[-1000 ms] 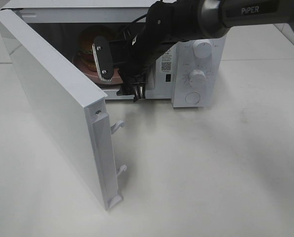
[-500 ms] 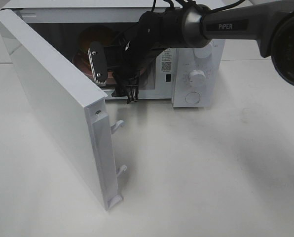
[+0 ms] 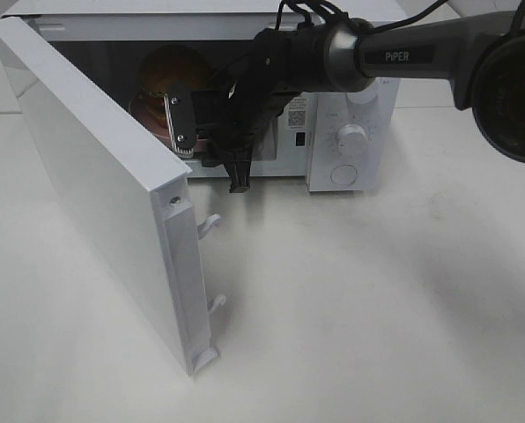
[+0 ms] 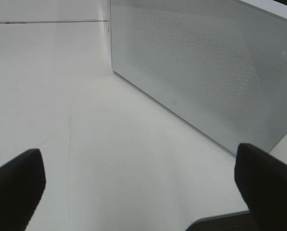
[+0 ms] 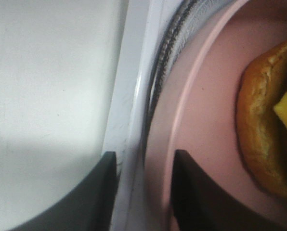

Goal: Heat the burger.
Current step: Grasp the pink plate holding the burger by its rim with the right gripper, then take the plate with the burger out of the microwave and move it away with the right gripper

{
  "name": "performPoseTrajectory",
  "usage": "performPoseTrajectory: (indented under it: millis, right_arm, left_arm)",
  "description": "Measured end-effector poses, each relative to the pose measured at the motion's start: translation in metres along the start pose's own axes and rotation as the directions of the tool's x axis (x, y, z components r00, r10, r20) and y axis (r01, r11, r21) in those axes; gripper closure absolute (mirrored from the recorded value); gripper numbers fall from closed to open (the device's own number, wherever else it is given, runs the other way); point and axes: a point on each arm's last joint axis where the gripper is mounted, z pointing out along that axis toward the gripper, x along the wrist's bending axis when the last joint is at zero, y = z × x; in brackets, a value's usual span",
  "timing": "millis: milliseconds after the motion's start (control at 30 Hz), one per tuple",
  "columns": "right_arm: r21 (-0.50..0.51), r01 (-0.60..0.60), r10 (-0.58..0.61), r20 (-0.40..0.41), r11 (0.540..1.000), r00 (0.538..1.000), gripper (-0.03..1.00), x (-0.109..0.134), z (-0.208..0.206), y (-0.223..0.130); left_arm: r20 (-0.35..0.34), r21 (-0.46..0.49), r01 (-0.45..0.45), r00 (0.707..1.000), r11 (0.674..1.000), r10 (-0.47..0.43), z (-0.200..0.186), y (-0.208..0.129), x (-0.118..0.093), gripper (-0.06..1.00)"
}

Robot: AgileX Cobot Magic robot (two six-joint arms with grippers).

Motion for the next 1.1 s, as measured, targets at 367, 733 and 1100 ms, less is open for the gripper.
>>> performPoseTrajectory:
  millis: [367, 733, 1100]
  right_arm:
    - [-0.009, 0.003, -0.003, 0.024, 1.000, 1.000, 0.88, -0.003, -0.001, 0.003]
    - [-0.010, 0.031, -0.031, -0.033, 0.999, 0.999, 0.88, -0.002, -0.019, 0.008]
    - [-0.017, 0.146, -0.147, -0.052, 0.989, 0.988, 0.89, 0.020, -0.038, 0.005]
  left_arm:
    - [-0.001, 0.000, 0.000, 1.000, 1.000, 0.000, 0.000, 0.000, 0.000, -0.05]
    - [-0.001, 0.000, 0.000, 1.000, 1.000, 0.000, 0.000, 0.000, 0.000, -0.05]
    - [-0.001, 0.000, 0.000, 1.000, 1.000, 0.000, 0.000, 0.000, 0.000, -0.05]
